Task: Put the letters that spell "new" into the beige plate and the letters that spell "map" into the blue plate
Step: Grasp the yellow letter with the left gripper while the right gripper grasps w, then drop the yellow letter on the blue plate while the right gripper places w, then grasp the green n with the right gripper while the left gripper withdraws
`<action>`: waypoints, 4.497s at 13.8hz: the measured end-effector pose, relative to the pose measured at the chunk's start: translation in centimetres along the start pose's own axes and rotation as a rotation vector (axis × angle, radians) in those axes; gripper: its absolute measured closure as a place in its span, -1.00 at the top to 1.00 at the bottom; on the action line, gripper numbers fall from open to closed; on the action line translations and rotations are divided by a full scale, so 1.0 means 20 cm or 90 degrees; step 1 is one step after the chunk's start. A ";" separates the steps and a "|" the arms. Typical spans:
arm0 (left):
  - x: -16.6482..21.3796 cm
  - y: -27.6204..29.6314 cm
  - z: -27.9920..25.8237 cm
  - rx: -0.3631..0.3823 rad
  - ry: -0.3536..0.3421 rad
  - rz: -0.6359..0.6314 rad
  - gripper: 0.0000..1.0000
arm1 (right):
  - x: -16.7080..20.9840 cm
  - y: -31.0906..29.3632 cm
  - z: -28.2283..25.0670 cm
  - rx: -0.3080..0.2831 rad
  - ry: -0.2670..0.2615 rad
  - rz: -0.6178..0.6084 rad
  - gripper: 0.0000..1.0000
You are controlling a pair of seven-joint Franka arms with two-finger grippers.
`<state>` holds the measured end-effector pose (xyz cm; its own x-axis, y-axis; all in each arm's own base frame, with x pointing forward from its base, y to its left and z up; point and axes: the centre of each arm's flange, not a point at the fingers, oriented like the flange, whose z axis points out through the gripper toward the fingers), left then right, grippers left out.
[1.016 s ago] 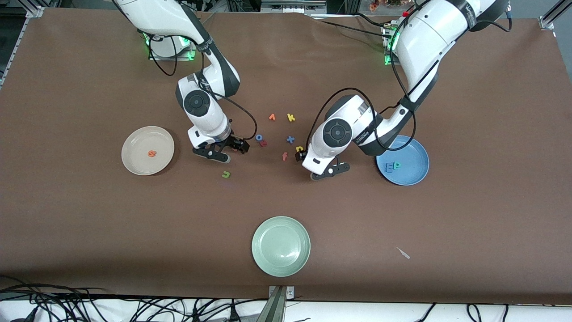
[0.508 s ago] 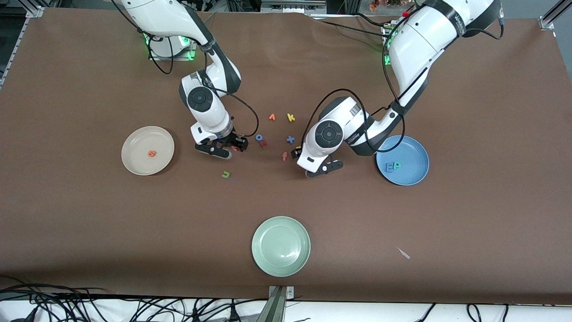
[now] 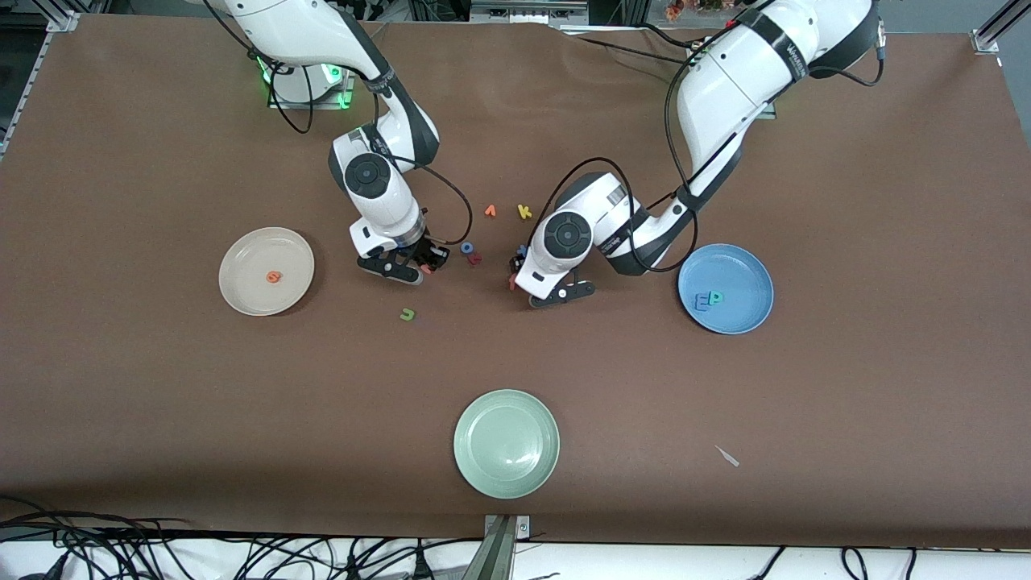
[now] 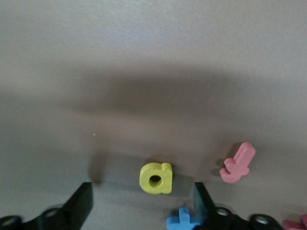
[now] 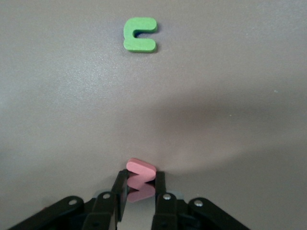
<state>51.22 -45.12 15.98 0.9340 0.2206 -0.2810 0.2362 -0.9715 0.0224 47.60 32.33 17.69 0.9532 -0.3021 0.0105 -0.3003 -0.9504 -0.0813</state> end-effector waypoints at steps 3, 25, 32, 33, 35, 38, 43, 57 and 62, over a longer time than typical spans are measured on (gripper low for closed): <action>0.01 0.01 -0.03 -0.007 0.004 0.011 0.34 | 0.04 -0.01 -0.02 -0.010 -0.009 0.004 -0.46; 0.61 -1.11 -0.68 0.181 -0.100 0.158 -0.44 | 0.68 1.10 -0.41 -0.117 -0.098 -0.177 0.24; 0.86 -1.78 -0.49 0.105 -0.105 0.231 0.03 | 0.66 0.51 -0.59 -0.067 -0.082 -0.082 1.00; 0.85 -1.75 -0.52 0.102 -0.100 0.238 0.25 | 0.65 0.43 -0.57 -0.063 -0.083 -0.068 1.00; 0.82 -1.64 -0.66 0.101 -0.073 0.257 0.65 | 0.64 0.31 -0.51 -0.050 -0.089 -0.040 1.00; 0.77 -1.56 -1.04 0.117 -0.026 0.261 1.00 | 0.64 0.13 -0.42 -0.028 -0.096 -0.003 1.00; 0.61 -1.55 -1.63 0.123 0.043 0.235 1.00 | 0.68 -0.02 -0.26 -0.027 -0.067 0.021 1.00; 0.22 -1.74 -2.25 0.052 0.132 0.114 1.00 | 0.62 -0.07 0.02 -0.028 -0.023 0.020 0.62; 0.07 -1.74 -2.17 0.047 0.166 0.122 1.00 | 0.62 -0.08 0.01 -0.024 -0.021 0.019 -0.10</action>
<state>55.87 -7.20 56.43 0.9990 0.0394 -0.0230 0.0389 -0.9990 -0.0214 59.91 30.16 17.67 0.9442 -0.3286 -0.0246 -0.3294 -0.9432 -0.0432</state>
